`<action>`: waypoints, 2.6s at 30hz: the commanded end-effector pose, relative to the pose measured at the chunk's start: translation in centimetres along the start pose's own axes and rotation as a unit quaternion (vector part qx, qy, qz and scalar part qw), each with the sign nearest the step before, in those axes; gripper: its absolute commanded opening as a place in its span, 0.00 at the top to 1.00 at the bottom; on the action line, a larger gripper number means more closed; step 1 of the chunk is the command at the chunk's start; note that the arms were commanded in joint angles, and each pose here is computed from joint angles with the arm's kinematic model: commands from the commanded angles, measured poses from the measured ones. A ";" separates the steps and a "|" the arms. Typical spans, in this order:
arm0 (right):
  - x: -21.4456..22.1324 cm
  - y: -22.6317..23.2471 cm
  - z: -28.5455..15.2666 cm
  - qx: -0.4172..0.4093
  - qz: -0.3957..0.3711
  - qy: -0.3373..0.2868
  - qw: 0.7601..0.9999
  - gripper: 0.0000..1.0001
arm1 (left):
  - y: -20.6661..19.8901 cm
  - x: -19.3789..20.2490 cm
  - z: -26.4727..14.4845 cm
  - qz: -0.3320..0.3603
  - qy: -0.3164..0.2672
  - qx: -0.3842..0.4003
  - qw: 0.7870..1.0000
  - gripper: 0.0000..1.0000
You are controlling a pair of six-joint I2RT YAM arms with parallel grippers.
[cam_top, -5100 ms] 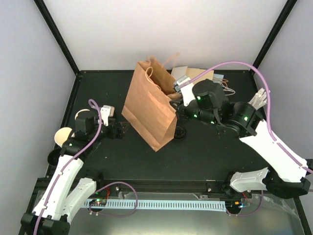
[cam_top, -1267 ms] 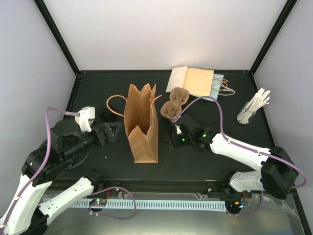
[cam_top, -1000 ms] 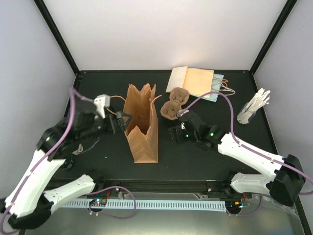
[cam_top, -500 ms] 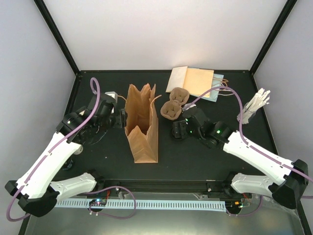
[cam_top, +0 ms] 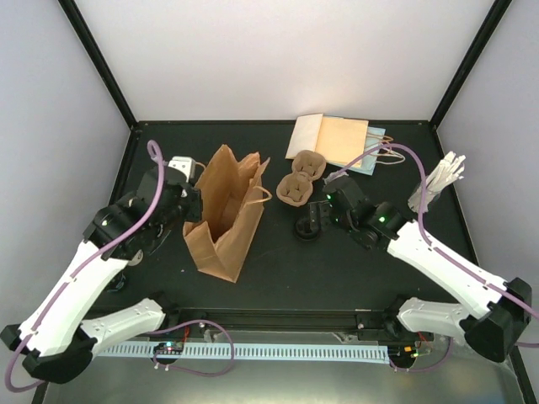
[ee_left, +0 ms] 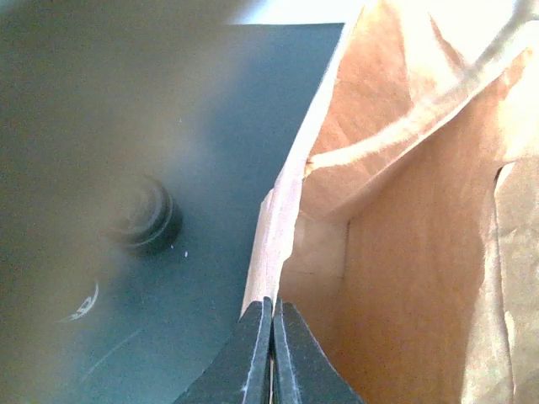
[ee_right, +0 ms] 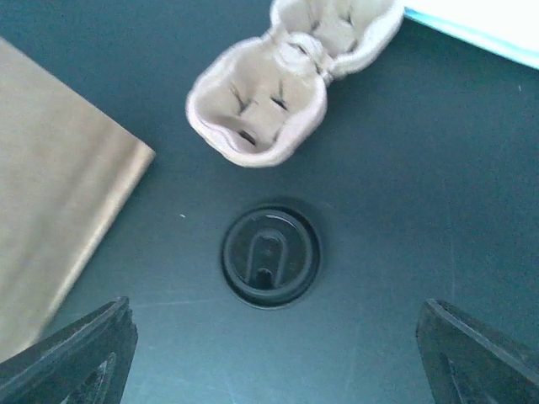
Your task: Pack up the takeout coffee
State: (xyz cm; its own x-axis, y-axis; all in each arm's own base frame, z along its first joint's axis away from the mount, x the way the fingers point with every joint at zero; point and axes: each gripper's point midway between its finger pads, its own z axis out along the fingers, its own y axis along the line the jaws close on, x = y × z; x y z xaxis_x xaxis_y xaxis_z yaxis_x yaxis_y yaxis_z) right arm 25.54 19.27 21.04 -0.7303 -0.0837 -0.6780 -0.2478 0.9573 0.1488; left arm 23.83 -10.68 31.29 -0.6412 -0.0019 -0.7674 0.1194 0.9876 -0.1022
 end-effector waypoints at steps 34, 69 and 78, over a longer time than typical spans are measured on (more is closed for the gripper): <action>0.4 -6.9 7.9 0.044 0.065 0.081 0.994 0.15 | 0.2 -13.7 1.5 -0.136 -0.120 0.048 0.982 0.98; -0.4 -4.7 9.7 -0.013 0.063 0.081 0.995 0.12 | 1.5 -12.0 1.7 -0.183 -0.113 0.083 0.973 0.06; -2.8 -3.5 12.7 -0.042 0.068 0.092 0.993 0.14 | 2.7 -6.6 -3.2 -0.143 -0.105 0.073 0.981 0.01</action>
State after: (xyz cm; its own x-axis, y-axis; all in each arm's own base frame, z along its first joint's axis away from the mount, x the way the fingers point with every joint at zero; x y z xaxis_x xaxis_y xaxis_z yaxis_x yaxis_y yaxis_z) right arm 34.56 18.55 11.86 -0.8807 -0.0296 -0.4727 -0.1609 0.9573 0.2400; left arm 29.14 -8.21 39.79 -0.4508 -0.3886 -0.8036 0.0607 0.8848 -0.4620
